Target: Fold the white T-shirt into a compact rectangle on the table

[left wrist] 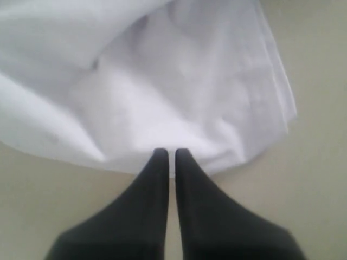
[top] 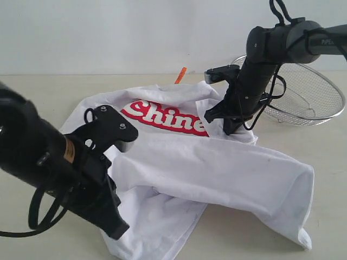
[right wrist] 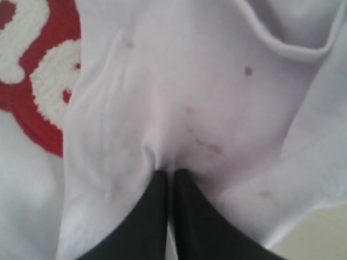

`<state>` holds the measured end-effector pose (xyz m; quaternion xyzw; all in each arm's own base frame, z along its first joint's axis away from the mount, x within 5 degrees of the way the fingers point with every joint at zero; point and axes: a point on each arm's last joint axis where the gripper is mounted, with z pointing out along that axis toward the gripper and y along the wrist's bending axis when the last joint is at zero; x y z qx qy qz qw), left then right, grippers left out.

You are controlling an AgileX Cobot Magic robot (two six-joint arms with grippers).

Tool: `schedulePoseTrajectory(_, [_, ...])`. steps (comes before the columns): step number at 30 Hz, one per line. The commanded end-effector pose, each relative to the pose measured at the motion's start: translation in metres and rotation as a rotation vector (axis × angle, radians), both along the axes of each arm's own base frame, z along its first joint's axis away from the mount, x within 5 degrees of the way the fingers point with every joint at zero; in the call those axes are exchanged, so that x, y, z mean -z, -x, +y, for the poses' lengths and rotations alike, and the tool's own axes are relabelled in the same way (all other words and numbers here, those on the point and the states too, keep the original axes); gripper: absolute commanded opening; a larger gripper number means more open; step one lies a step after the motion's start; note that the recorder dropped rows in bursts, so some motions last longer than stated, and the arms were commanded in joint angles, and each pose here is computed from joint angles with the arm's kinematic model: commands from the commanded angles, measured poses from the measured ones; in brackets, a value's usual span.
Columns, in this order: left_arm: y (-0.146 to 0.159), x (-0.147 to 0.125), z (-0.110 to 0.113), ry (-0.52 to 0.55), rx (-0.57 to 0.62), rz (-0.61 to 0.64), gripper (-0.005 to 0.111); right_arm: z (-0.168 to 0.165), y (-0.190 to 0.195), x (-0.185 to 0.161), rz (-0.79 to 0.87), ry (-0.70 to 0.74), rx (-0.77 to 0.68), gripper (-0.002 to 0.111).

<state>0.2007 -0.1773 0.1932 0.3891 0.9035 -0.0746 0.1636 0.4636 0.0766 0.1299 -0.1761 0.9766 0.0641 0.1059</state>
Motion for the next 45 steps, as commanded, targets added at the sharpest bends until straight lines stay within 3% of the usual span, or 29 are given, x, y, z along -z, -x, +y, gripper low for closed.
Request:
schedulePoseTrajectory(1, [0.004, 0.018, 0.003, 0.106, -0.151, -0.059, 0.004, -0.002, -0.001, 0.003, 0.005, 0.015, -0.016, 0.000])
schedulePoseTrajectory(6, [0.004, 0.035, 0.000, 0.095, -0.196, 0.005, 0.012, -0.002, -0.001, 0.003, 0.005, 0.015, -0.016, 0.000])
schedulePoseTrajectory(12, [0.013, 0.039, -0.001, 0.100, -0.231, 0.132, 0.059, -0.002, -0.001, 0.003, 0.003, 0.013, -0.015, 0.000])
schedulePoseTrajectory(15, [0.016, 0.041, -0.003, 0.111, -0.229, 0.171, 0.068, -0.002, -0.001, 0.003, 0.003, 0.009, -0.013, 0.000])
schedulePoseTrajectory(30, [0.001, 0.081, -0.016, 0.046, -0.259, 0.234, 0.064, -0.001, 0.000, 0.003, 0.014, 0.006, -0.012, 0.000])
schedulePoseTrajectory(34, [-0.008, 0.088, -0.023, 0.042, -0.259, 0.233, 0.045, -0.001, 0.000, 0.003, 0.014, 0.006, -0.012, 0.000])
schedulePoseTrajectory(39, [-0.012, 0.094, -0.029, 0.002, -0.197, 0.267, 0.006, -0.001, 0.000, 0.003, 0.014, 0.006, -0.012, 0.000])
schedulePoseTrajectory(45, [-0.003, 0.089, -0.022, -0.098, -0.077, 0.341, 0.005, -0.001, 0.000, 0.003, 0.014, 0.006, -0.012, 0.000])
